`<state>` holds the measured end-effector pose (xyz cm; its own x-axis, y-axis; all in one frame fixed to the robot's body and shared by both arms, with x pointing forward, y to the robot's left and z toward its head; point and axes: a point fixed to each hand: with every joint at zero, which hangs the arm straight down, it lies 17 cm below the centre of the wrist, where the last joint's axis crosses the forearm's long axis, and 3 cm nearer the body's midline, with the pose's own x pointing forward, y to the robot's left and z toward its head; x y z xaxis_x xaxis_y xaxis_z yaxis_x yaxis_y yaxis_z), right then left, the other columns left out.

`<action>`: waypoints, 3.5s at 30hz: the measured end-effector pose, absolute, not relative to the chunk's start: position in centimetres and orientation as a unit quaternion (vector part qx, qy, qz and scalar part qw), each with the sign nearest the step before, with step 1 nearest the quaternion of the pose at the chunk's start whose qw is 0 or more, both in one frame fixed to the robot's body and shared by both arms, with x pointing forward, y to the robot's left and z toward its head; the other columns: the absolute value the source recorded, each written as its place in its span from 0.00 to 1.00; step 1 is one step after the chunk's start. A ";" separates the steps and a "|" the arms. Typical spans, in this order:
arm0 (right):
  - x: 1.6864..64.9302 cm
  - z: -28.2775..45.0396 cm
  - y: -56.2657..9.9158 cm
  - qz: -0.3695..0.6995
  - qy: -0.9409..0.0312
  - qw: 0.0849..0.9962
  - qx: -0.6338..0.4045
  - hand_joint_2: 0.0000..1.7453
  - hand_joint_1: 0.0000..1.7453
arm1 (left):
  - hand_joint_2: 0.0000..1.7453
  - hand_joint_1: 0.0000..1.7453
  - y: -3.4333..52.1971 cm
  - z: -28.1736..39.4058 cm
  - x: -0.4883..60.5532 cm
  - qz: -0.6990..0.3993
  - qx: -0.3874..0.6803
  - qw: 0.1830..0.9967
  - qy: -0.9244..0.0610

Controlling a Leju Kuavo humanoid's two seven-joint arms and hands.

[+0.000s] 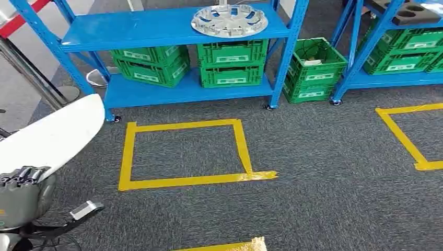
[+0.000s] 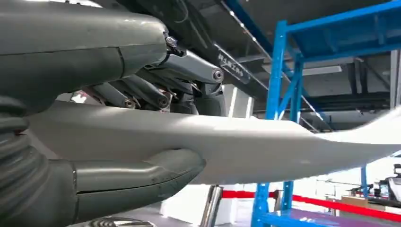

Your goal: Take the parts from the cabinet and place them on the table.

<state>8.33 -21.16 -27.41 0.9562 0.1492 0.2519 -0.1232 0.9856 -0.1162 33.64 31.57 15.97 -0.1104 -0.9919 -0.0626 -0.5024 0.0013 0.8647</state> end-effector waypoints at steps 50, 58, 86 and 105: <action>7.7 -27.6 -21.5 0.072 -0.120 0.989 -0.053 1.00 0.00 | 1.00 1.00 30.6 15.2 33.2 -0.403 0.577 0.313 -0.638; 7.9 -27.5 -21.2 0.084 -0.127 0.987 -0.048 1.00 0.00 | 1.00 1.00 30.4 14.7 33.2 -0.407 0.570 0.316 -0.639; 7.6 -27.6 -22.1 0.096 -0.125 0.986 -0.057 1.00 0.00 | 1.00 1.00 29.8 15.2 33.6 -0.412 0.568 0.301 -0.646; 7.4 -27.6 -22.1 0.122 -0.126 0.982 -0.062 1.00 0.00 | 1.00 1.00 29.7 16.2 34.3 -0.408 0.578 0.287 -0.646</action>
